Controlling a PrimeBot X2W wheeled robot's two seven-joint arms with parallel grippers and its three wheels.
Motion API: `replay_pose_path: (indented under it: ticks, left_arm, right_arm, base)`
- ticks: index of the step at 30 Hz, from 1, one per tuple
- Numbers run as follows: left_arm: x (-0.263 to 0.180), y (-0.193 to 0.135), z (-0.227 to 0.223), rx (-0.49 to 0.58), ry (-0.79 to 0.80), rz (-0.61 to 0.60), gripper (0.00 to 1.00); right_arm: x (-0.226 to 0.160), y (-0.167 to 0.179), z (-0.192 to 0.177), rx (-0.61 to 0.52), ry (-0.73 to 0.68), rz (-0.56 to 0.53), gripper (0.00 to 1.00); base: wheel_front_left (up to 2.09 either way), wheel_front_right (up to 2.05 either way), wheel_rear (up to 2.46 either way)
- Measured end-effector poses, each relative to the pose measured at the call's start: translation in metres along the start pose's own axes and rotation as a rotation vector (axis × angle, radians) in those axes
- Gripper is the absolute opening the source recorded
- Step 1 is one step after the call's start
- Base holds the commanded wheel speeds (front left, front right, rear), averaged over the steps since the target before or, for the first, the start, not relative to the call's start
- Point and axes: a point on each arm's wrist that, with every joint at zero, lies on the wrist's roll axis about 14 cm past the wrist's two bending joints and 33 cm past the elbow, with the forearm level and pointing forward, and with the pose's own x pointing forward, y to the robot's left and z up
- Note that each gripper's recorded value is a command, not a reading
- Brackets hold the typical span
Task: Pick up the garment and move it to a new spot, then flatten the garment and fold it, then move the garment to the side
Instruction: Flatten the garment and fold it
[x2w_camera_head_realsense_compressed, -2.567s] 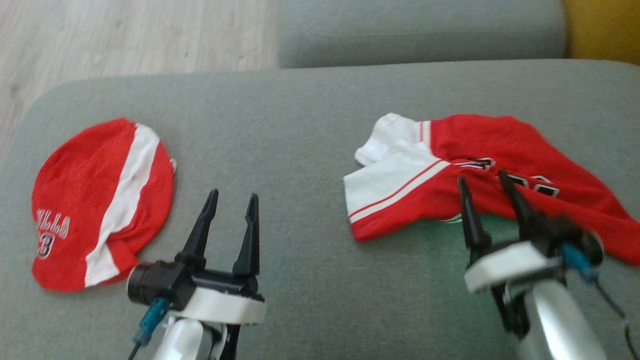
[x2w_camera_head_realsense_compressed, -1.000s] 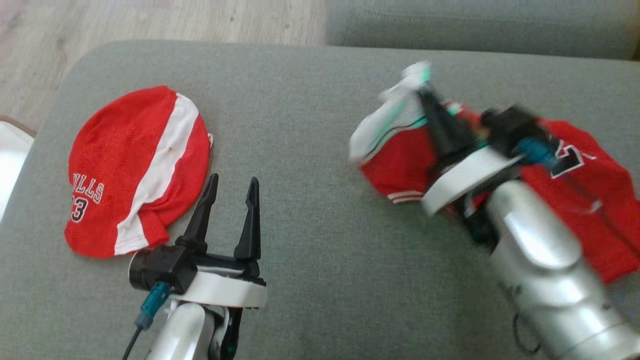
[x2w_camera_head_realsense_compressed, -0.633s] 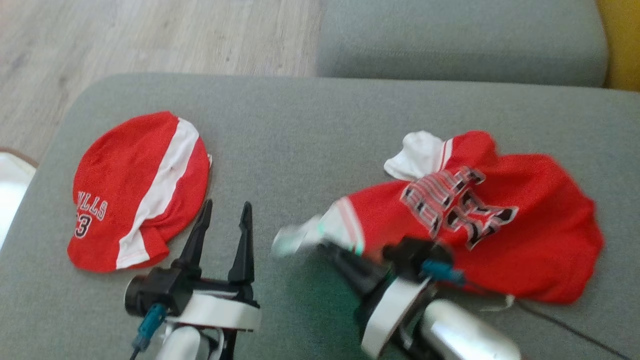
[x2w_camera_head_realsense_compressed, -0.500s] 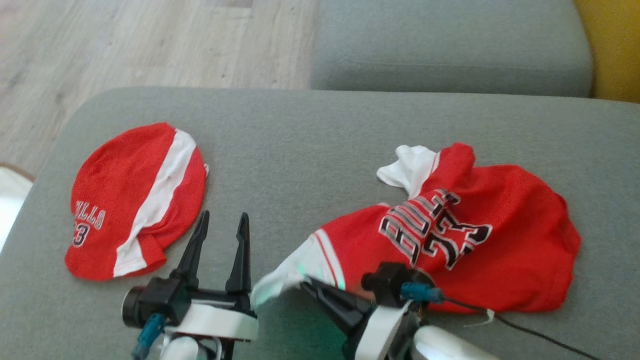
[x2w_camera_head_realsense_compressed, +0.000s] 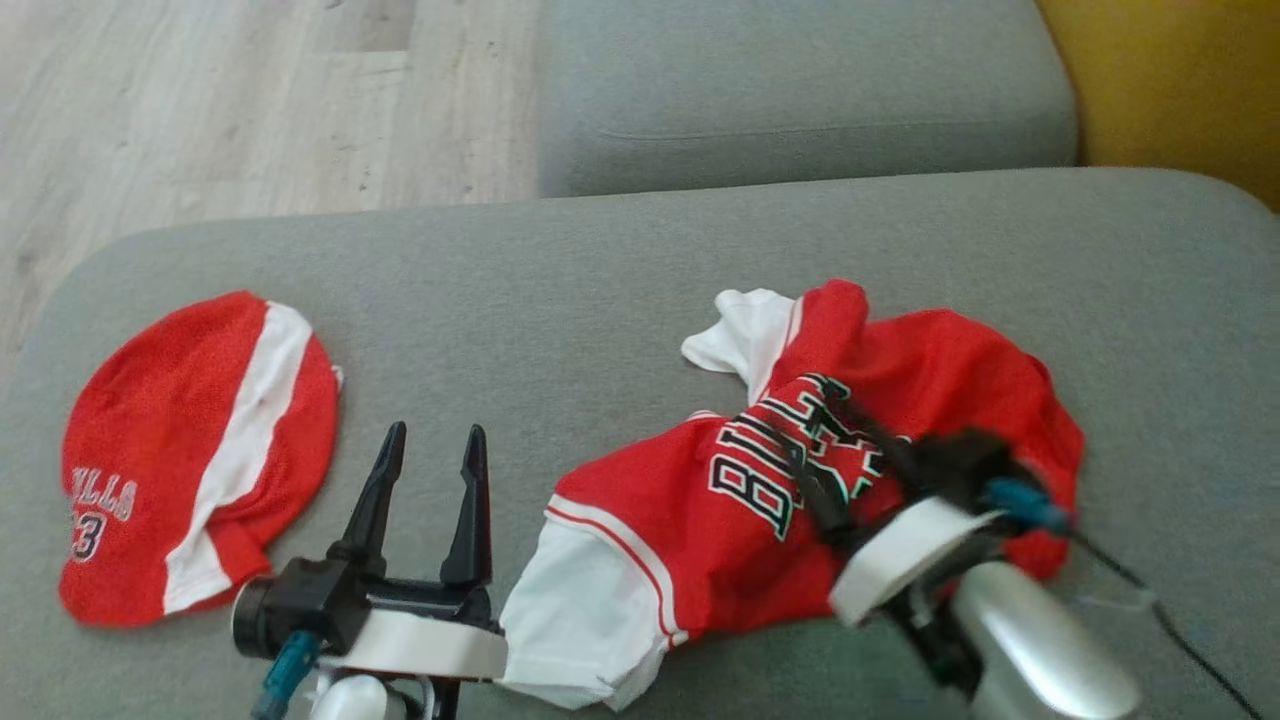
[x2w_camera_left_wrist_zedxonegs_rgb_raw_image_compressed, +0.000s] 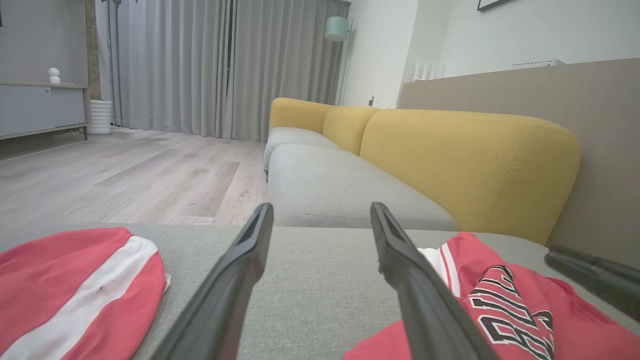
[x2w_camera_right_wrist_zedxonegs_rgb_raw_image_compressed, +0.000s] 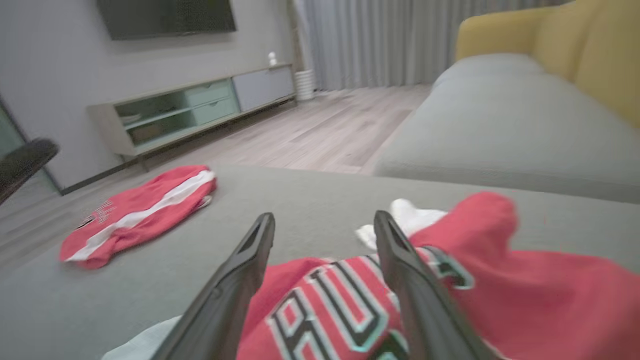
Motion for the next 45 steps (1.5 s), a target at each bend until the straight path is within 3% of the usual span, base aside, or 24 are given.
replay_pose_path:
  ticks: [7, 12, 17, 24, 33, 44, 45]
  left_arm:
    - [0.011, -0.016, 0.003, -0.008, -0.012, -0.054, 1.00]
    - [0.017, -0.025, 0.004, -0.015, -0.016, -0.083, 1.00]
    - [0.020, -0.028, -0.001, -0.021, -0.004, -0.093, 1.00]
    - [0.020, -0.031, -0.006, -0.033, 0.011, -0.100, 1.00]
    - [0.022, -0.025, -0.016, -0.039, 0.041, -0.085, 1.00]
    - [0.027, -0.016, -0.024, -0.027, 0.060, -0.070, 1.00]
    - [0.027, -0.016, -0.024, -0.028, 0.060, -0.071, 1.00]
  right_arm:
    - [-0.053, -0.106, 0.038, -0.030, -0.189, -0.393, 1.00]
    - [-0.098, -0.133, 0.027, -0.015, -0.204, -0.569, 1.00]
    - [-0.117, -0.127, -0.006, 0.037, -0.132, -0.606, 1.00]
    - [-0.126, -0.138, -0.017, 0.085, -0.114, -0.656, 1.00]
    - [-0.139, -0.142, -0.086, 0.243, 0.099, -0.717, 1.00]
    - [-0.095, -0.153, -0.101, 0.305, 0.158, -0.689, 1.00]
    - [-0.094, -0.152, -0.103, 0.308, 0.167, -0.686, 0.43]
  base:
    - [0.00, 0.00, 0.00]
    - [0.00, 0.00, 0.00]
    - [0.00, 0.00, 0.00]
    - [0.00, 0.00, 0.00]
    - [0.00, 0.00, 0.00]
    - [0.00, 0.00, 0.00]
    - [0.00, 0.00, 0.00]
